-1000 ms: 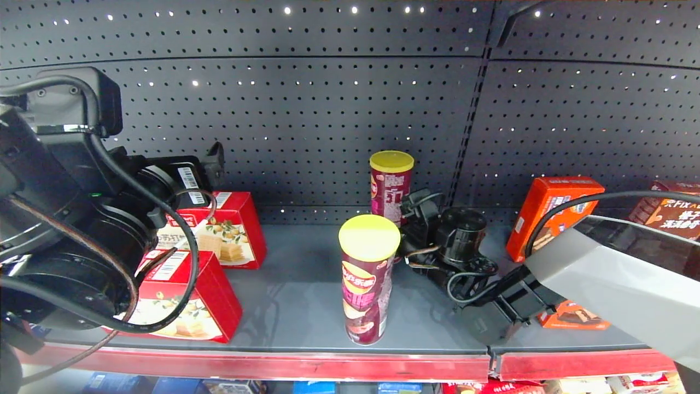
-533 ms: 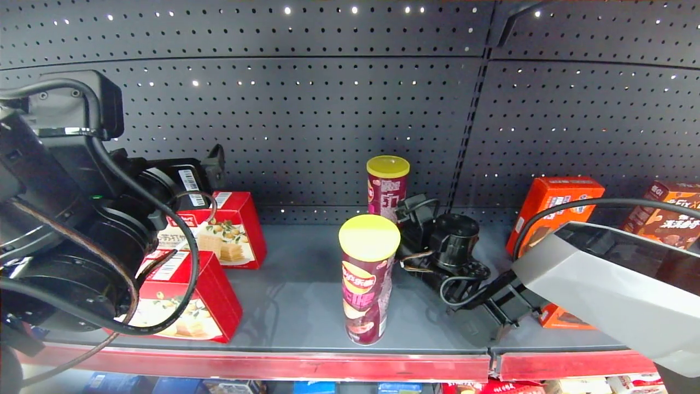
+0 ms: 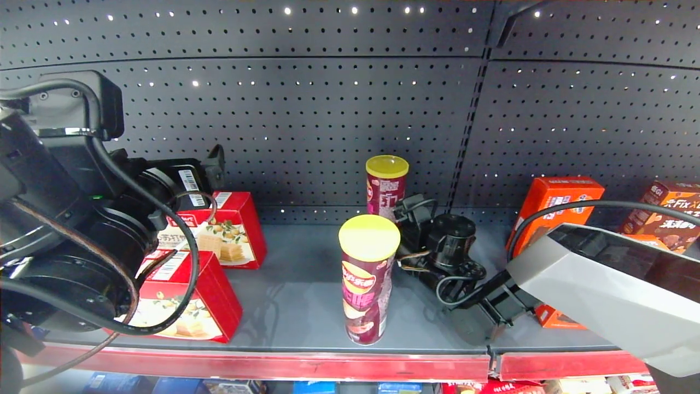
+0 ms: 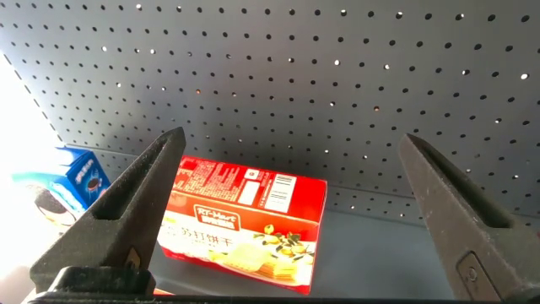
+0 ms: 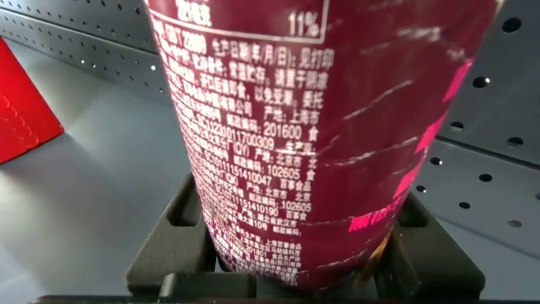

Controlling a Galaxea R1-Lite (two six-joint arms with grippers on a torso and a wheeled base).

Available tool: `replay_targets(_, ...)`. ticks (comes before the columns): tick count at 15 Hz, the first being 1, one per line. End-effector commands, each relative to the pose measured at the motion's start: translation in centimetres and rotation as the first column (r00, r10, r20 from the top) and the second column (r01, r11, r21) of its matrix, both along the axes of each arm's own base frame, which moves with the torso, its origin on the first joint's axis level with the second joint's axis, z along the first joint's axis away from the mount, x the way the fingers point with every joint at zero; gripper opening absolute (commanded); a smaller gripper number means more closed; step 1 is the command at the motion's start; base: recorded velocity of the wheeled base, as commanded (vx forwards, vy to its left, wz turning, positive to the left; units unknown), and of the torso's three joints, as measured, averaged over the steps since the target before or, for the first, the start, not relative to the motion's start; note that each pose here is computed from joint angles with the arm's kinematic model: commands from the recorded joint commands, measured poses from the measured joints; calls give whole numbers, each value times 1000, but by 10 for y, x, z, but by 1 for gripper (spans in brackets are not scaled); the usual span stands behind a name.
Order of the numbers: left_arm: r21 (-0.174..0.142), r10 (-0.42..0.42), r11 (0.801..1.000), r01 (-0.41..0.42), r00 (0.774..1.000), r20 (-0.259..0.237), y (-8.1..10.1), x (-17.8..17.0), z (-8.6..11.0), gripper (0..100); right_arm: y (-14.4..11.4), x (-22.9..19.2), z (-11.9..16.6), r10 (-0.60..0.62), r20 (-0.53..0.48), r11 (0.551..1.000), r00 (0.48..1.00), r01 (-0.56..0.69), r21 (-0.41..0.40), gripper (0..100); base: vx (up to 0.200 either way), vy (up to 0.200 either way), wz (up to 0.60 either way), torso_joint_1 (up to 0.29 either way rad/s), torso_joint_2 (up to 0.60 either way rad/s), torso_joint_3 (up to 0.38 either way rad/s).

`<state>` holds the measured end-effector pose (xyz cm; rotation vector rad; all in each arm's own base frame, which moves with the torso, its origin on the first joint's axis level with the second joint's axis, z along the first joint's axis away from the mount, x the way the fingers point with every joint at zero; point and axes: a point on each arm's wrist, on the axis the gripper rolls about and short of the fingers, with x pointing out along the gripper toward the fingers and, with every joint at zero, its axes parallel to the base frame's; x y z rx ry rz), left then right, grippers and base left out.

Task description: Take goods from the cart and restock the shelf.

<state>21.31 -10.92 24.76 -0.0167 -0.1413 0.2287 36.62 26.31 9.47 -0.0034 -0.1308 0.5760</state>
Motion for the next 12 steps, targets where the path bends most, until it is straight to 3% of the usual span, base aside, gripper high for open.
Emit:
replay_targets(1, 0, 0, 1000, 0, 1000, -1, 0, 0, 0, 100, 0, 1, -1, -1, -2, 1000, 1000, 1, -2, 0, 0, 0, 0, 0, 0, 0)
replay_targets(6, 0, 0, 1000, 0, 1000, 0, 0, 0, 0, 100, 0, 1, -1, -15, -8, 1000, 1000, 15, -5, 0, 0, 0, 0, 0, 0, 0)
replay_targets(7, 0, 0, 1000, 0, 1000, 0, 0, 0, 0, 100, 0, 1, -1, -15, -9, 1000, 1000, 15, -6, 100, 0, 0, 0, 0, 0, 0)
replay_targets(12, 0, 0, 1000, 0, 1000, 0, 0, 0, 0, 100, 0, -1, 2, -15, -3, 1000, 1000, 15, -2, 100, 0, 0, 0, 0, 0, 0)
